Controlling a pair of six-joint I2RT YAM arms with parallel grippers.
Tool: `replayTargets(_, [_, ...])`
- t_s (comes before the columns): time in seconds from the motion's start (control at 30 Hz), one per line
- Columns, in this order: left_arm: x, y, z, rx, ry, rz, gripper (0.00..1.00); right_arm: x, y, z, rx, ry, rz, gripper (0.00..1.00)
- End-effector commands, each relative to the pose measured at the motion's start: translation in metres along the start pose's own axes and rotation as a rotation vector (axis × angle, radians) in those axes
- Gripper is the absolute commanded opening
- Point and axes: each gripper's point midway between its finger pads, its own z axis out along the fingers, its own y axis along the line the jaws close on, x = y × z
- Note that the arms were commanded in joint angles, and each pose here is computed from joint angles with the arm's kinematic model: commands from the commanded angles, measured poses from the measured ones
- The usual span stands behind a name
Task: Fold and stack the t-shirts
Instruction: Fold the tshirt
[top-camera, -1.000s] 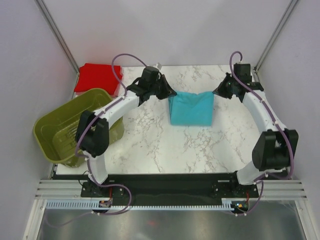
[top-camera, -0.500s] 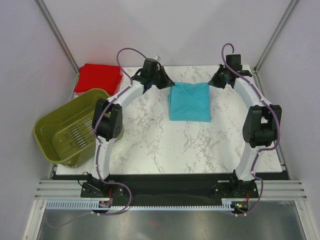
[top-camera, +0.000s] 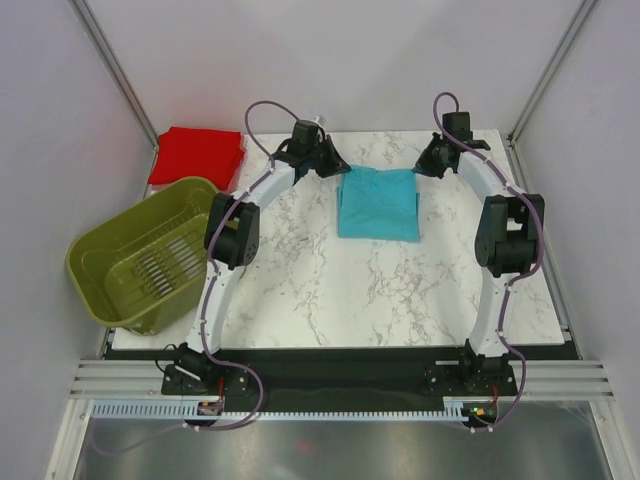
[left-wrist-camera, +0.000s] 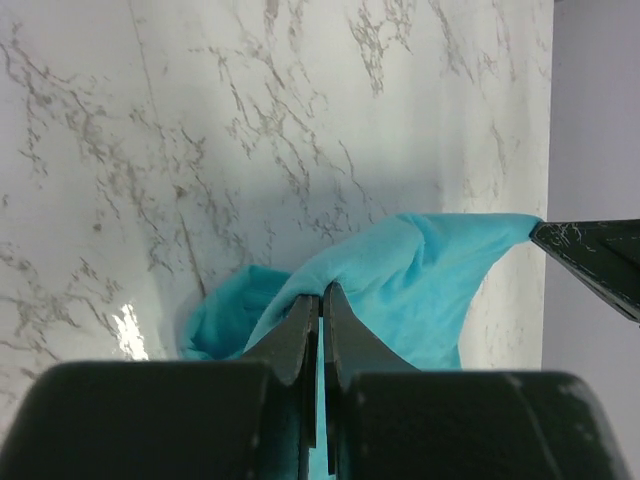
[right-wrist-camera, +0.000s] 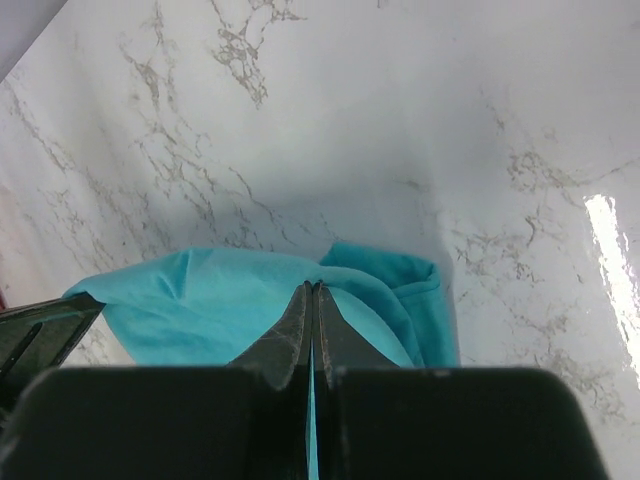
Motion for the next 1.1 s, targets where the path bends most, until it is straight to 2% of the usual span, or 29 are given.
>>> replayTargets(0.0, [-0.021, 0.003, 0.004, 0.04, -0.034, 0.026, 0.02, -0.026, 0.005, 0.005, 0.009, -0.084, -0.008, 0.0])
replayTargets(0.13, [-0.035, 0.008, 0.005, 0.048, -0.057, 0.016, 0.07, -0.033, -0.004, 0.015, 0.046, -0.107, 0.007, 0.0])
replayTargets(0.2, [-0.04, 0.006, 0.003, 0.059, -0.064, 0.037, 0.23, -0.039, -0.005, 0.016, 0.043, -0.116, 0.013, 0.02])
replayTargets(0.27, [-0.046, -0.004, -0.003, 0.085, -0.072, 0.067, 0.41, -0.043, -0.001, 0.014, 0.026, -0.118, -0.001, 0.18])
replayTargets(0.37, [-0.048, -0.017, -0.018, 0.109, -0.069, 0.135, 0.49, -0.039, 0.002, 0.005, -0.018, -0.091, -0.064, 0.39])
replayTargets(0.43, [-0.036, -0.007, -0.022, 0.082, -0.041, 0.155, 0.5, -0.024, 0.005, -0.004, -0.074, -0.035, -0.111, 0.48])
replayTargets(0.47, [-0.038, -0.016, -0.032, 0.086, -0.05, 0.171, 0.5, -0.02, 0.003, -0.006, -0.093, -0.015, -0.153, 0.49])
replayTargets(0.53, [-0.019, -0.006, -0.034, 0.07, -0.003, 0.174, 0.5, 0.001, 0.003, -0.011, -0.143, 0.048, -0.194, 0.54])
replayTargets(0.57, [-0.016, -0.008, -0.039, 0.074, 0.007, 0.176, 0.5, 0.007, 0.001, -0.012, -0.157, 0.065, -0.237, 0.55])
replayTargets(0.8, [0.046, 0.015, -0.043, 0.027, 0.137, 0.187, 0.5, 0.038, -0.032, -0.007, -0.192, 0.174, -0.277, 0.56])
replayTargets(1.07, [0.076, 0.034, -0.026, 0.031, 0.218, 0.15, 0.5, 0.06, -0.051, 0.016, -0.2, 0.225, -0.292, 0.55])
